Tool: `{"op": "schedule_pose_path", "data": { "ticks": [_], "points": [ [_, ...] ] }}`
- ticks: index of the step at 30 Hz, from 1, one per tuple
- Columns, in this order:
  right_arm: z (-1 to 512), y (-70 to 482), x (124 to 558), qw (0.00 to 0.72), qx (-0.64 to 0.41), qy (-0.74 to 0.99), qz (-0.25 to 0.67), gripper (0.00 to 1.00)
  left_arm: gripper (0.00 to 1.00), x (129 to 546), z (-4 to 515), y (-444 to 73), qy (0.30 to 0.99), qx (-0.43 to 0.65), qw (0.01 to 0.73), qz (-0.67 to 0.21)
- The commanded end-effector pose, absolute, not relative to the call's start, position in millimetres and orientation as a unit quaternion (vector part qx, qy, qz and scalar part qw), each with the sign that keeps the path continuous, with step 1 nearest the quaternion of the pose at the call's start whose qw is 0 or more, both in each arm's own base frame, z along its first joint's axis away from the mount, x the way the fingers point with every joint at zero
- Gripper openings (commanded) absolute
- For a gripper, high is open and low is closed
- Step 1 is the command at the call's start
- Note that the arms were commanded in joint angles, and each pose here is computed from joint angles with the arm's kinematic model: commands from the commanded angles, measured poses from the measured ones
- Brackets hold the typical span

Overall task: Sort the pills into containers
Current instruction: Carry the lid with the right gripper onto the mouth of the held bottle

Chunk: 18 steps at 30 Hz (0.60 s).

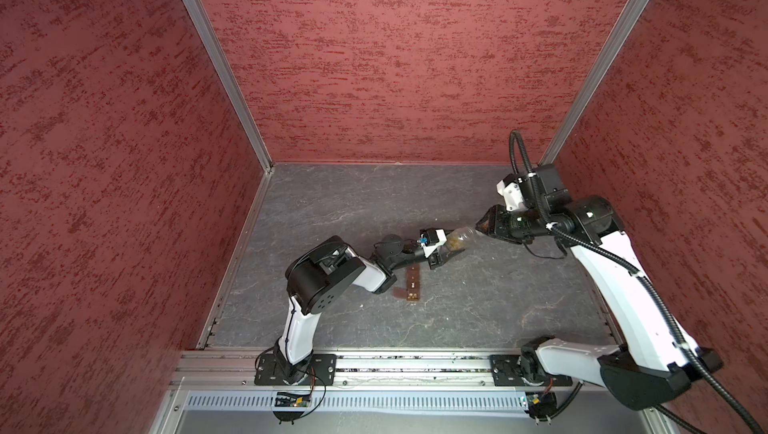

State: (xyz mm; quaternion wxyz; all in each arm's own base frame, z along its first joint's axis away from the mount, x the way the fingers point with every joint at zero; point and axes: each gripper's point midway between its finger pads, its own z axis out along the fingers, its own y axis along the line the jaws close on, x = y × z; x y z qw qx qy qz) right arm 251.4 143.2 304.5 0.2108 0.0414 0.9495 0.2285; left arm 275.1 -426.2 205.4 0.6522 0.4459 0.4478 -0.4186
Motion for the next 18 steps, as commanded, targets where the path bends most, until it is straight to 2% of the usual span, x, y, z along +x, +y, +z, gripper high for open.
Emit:
{"op": "schedule_pose_path", "data": {
  "ticks": [1, 18],
  "points": [
    [302, 152, 248, 0.198, 0.016, 0.949, 0.244, 0.37, 0.0, 274, 208, -430, 0.434, 0.45, 0.65, -0.432],
    [274, 163, 256, 0.169, 0.0, 0.954, 0.248, 0.39, 0.0, 268, 211, -428, 0.427, 0.457, 0.647, -0.437]
  ]
}}
